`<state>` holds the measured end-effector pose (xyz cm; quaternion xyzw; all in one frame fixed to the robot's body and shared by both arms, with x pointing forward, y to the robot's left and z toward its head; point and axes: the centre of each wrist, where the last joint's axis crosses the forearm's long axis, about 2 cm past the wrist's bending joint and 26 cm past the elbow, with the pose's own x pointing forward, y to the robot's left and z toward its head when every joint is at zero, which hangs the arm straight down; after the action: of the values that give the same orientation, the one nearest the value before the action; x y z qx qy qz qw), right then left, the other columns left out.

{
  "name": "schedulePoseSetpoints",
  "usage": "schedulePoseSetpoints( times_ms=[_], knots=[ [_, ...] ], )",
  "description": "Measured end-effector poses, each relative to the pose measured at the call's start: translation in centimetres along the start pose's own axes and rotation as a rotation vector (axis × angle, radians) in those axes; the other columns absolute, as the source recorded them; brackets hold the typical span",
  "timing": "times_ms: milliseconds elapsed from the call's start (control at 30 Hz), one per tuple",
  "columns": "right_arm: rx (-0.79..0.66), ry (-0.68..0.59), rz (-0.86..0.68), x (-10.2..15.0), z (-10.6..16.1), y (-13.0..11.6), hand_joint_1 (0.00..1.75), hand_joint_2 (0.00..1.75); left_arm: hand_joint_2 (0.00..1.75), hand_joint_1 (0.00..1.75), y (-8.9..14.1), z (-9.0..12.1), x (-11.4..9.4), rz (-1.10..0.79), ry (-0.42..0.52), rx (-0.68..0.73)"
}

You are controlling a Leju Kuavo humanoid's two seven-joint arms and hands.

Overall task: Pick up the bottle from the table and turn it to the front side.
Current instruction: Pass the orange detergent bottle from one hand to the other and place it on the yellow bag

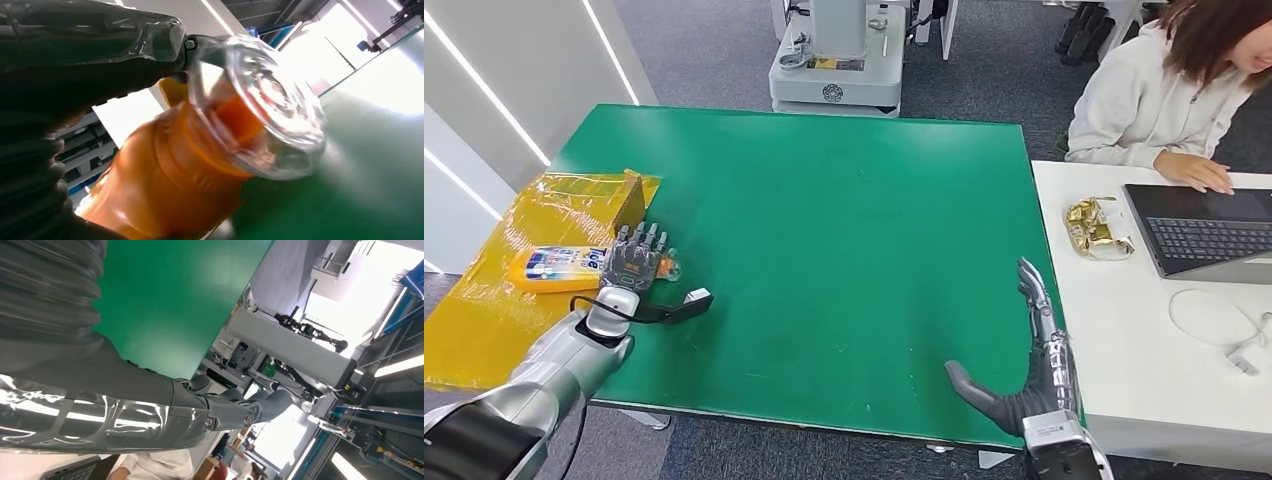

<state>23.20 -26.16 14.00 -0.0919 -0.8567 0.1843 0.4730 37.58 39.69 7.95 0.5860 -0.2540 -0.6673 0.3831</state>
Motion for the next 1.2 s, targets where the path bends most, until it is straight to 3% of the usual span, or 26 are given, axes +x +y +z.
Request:
schedulePoseSetpoints(
  times_ms=[333,500,733,900,1000,1200],
  knots=[
    [-0.018,0.014,-0.011,-0.1,-0.3,0.1,0.0,1.75,1.75,0.0,0.4,-0.2,0.2,0.084,-0.046,0.013],
    [-0.02,0.024,-0.021,-0.1,-0.3,0.0,0.0,1.75,1.75,0.0,0.8,-0.1,1.0,0.261,-0.103,0.07],
    [-0.011,0.038,-0.069,-0.5,-0.2,-0.1,0.0,1.75,1.75,0.0,1.3,2.6,6.1,0.837,-0.217,0.426],
    [-0.012,0.04,-0.114,-1.2,-0.1,0.4,0.0,1.75,1.75,0.0,4.5,4.9,9.5,1.326,-0.238,0.714],
    [-0.006,0.048,-0.128,-1.7,0.1,0.7,0.0,1.75,1.75,0.0,6.6,5.8,10.6,1.43,-0.239,0.846],
    [0.002,0.074,-0.139,-2.1,0.6,1.5,0.0,1.75,1.75,0.0,10.3,7.9,11.9,1.453,-0.295,1.023]
  ],
)
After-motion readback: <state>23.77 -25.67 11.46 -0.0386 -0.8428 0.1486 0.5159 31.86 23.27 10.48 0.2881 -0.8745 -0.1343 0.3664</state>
